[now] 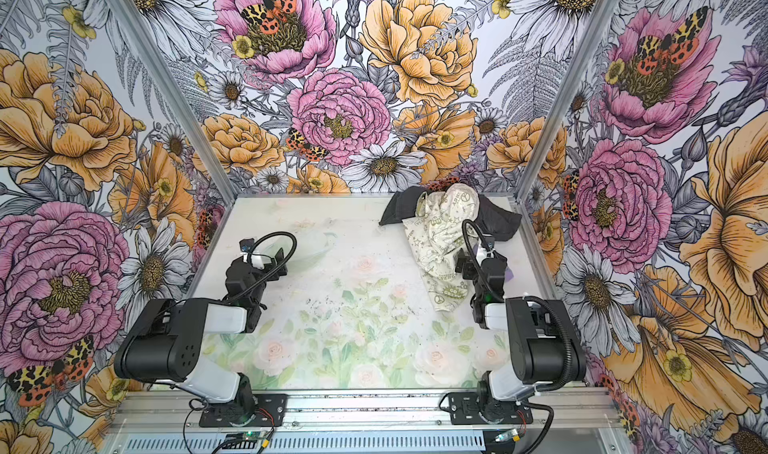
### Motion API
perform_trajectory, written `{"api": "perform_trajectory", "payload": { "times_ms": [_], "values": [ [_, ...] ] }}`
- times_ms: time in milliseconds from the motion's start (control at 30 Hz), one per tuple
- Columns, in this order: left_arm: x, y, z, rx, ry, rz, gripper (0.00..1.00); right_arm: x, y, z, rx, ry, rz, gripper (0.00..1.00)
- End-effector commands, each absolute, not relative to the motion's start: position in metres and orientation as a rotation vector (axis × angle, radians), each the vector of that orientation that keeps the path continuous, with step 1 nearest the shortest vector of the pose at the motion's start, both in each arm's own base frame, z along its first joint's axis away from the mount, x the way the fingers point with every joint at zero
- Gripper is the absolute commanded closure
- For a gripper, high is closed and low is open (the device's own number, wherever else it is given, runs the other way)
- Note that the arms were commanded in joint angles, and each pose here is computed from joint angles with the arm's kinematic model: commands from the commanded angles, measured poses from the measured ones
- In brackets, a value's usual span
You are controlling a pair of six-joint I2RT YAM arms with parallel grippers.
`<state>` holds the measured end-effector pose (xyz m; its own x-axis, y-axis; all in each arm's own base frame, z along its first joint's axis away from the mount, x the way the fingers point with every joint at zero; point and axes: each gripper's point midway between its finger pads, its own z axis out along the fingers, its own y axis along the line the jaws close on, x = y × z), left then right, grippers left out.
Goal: Pick out a specific cloth from the pile
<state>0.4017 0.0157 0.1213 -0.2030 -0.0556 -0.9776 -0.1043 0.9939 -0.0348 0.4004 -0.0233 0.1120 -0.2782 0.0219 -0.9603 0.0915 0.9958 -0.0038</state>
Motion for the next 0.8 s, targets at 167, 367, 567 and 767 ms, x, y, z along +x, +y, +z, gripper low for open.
{"api": "perform_trajectory", "payload": {
  "times_ms": [167, 367, 567, 767],
  "values": [
    [0.4058, 0.0174, 0.1294, -0.113, 1.754, 0.063, 0.01, 0.4025, -0.0232, 0.1127, 0.083, 1.841, -0.073, 0.01],
    [0.4058, 0.0177, 0.1298, -0.114, 1.753, 0.063, 0.01, 0.4030, -0.0226, 0.1123, 0.079, 1.844, -0.072, 0.01],
    [0.4058, 0.0178, 0.1294, -0.115, 1.754, 0.062, 0.01, 0.4030, -0.0230, 0.1125, 0.080, 1.844, -0.071, 0.01],
    [0.4058, 0.0180, 0.1292, -0.115, 1.755, 0.060, 0.01, 0.4032, -0.0229, 0.1120, 0.080, 1.846, -0.073, 0.01]
  ]
}}
